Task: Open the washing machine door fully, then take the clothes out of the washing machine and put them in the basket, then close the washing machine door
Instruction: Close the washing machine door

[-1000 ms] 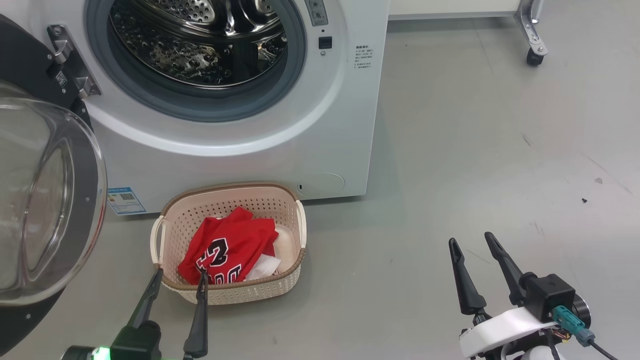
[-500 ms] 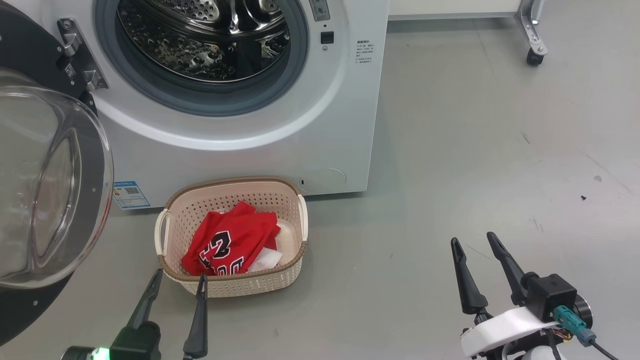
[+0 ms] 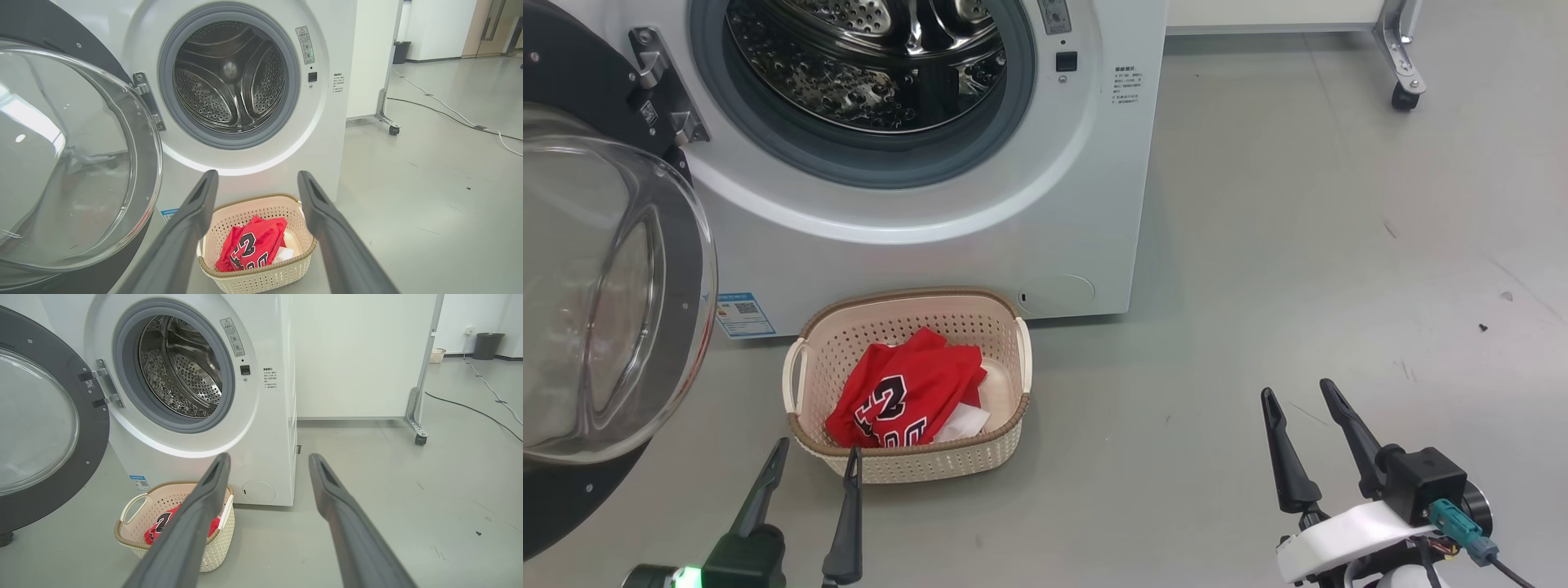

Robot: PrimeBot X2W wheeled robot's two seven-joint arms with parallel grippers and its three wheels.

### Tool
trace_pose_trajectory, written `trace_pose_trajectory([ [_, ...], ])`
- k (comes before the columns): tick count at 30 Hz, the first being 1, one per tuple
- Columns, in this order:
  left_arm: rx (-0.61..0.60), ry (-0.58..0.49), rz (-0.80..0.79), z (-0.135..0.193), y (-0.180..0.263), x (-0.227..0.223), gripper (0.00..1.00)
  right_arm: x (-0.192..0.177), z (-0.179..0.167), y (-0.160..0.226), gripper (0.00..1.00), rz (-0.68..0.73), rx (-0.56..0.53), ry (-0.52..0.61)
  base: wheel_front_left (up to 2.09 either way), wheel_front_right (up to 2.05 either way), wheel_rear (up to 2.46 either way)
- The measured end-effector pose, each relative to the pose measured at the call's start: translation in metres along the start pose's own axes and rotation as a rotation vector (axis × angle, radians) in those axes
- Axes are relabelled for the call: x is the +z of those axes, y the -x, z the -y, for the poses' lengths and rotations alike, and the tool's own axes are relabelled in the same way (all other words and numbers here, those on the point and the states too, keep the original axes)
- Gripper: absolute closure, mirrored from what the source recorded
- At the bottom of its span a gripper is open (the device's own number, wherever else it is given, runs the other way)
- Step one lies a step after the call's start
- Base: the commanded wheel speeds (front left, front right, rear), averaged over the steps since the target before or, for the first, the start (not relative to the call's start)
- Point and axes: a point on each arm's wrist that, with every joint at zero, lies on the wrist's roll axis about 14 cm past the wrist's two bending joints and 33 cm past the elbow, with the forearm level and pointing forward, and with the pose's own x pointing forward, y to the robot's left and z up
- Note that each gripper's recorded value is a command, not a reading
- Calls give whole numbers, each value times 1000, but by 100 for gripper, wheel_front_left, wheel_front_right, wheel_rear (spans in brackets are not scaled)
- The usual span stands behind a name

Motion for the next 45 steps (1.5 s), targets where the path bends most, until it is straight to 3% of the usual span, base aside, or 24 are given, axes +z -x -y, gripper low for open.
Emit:
trace_pose_trajectory([
  [10, 33, 1, -1, -9, 6, 0, 0, -1, -3, -6, 0, -3, 12, 1, 0, 0, 0],
  [22, 142, -3, 0, -37, 26, 0, 0, -8, -29, -23, 0, -23, 104, 5, 0, 0, 0],
  [45, 437, -13, 41, -103, 97, 9, 0, -32, -119, -34, 0, -99, 390, 8, 0, 0, 0],
])
